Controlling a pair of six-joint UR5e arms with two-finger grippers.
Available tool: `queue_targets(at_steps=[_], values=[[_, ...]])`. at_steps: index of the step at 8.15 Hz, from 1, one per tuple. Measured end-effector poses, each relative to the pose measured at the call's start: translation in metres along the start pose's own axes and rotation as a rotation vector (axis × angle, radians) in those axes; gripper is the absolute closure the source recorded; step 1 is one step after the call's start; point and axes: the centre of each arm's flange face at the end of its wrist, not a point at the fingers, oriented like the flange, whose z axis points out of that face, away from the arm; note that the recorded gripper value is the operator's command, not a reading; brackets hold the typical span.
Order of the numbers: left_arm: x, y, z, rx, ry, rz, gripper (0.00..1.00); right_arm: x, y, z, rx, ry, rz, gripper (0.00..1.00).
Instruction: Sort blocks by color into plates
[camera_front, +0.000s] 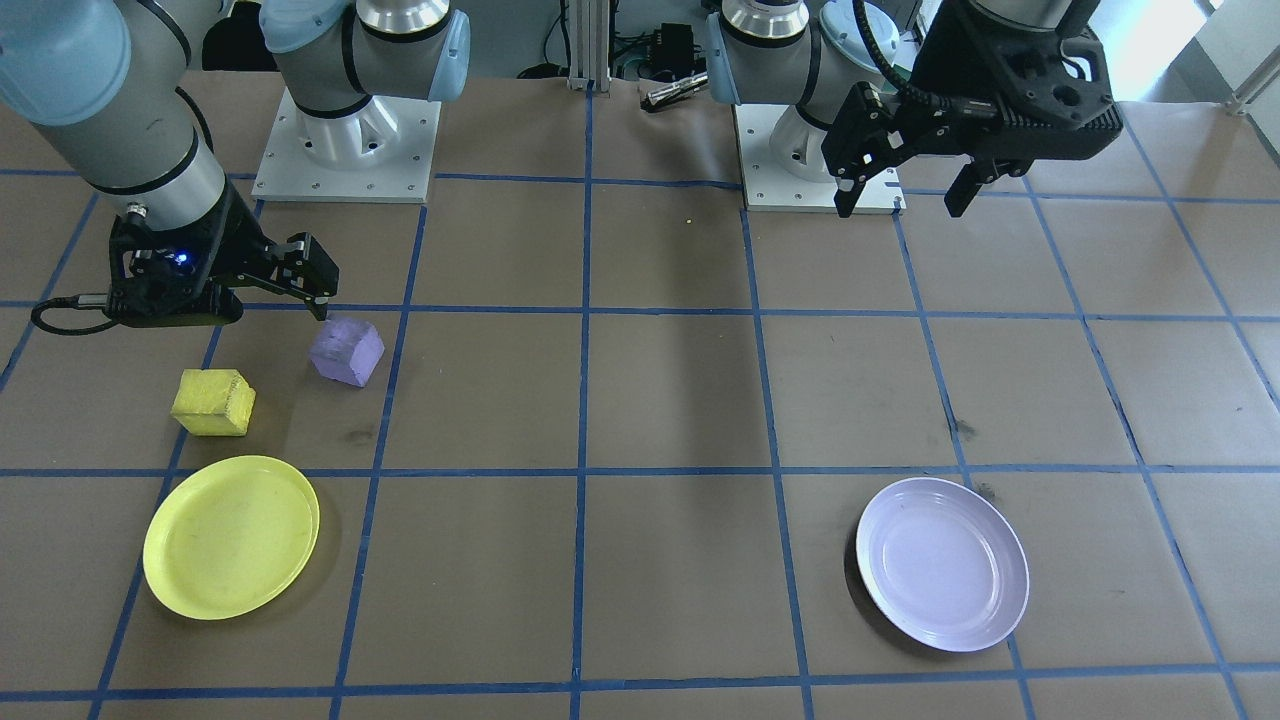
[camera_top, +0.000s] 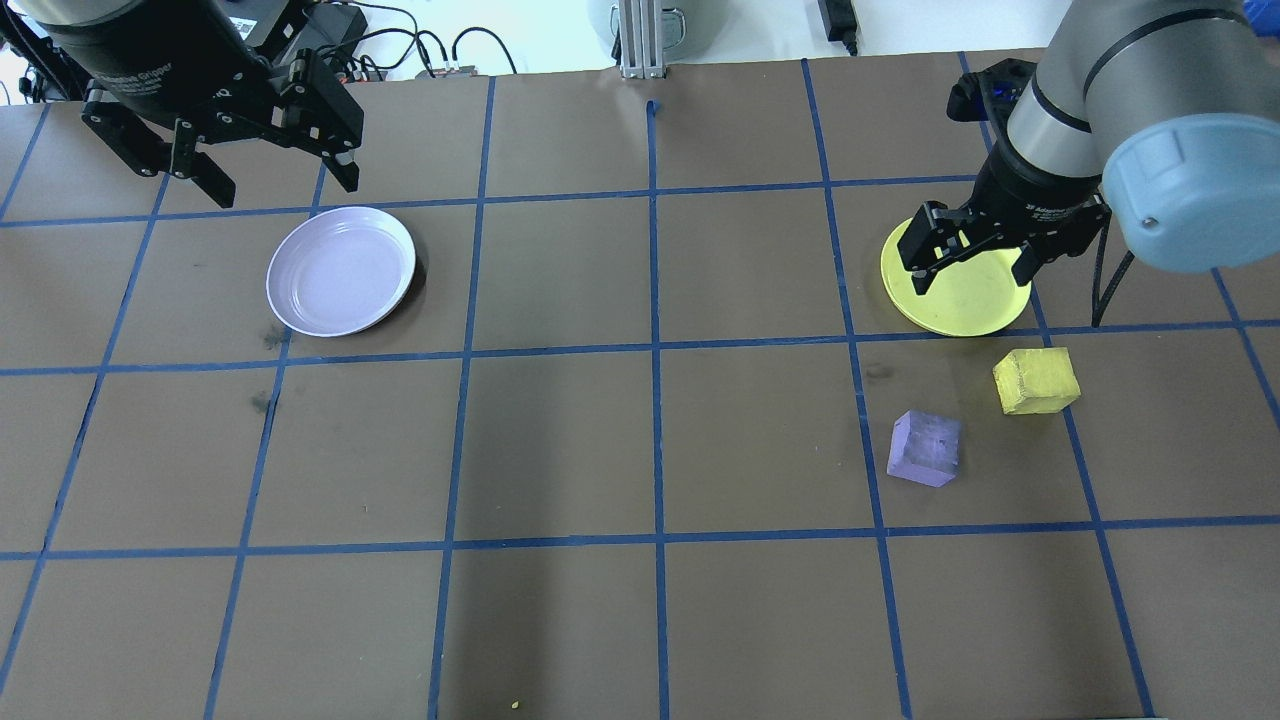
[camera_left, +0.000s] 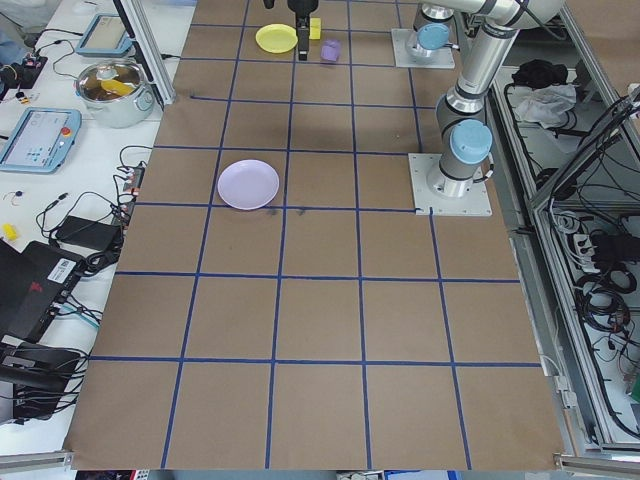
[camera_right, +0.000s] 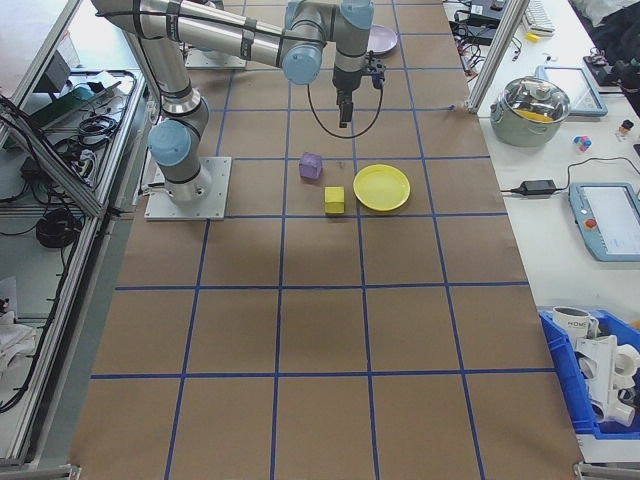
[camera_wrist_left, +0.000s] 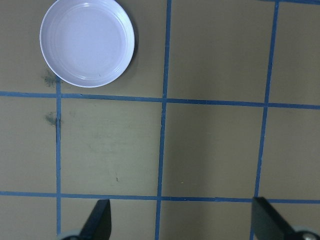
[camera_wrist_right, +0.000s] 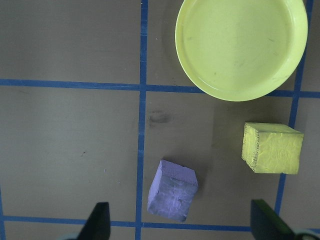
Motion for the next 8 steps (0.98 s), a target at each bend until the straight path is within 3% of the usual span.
queue_targets(at_steps=[5,8], values=[[0.003,-0.001,0.005,-0.009,0.004,0.013,0.0,0.017,0.001,-0.007,0.0,0.074,-0.021,0.0],[0.008,-0.001,0.007,0.0,0.0,0.024,0.0,0.074,-0.003,0.002,-0.018,0.061,-0.009,0.0]])
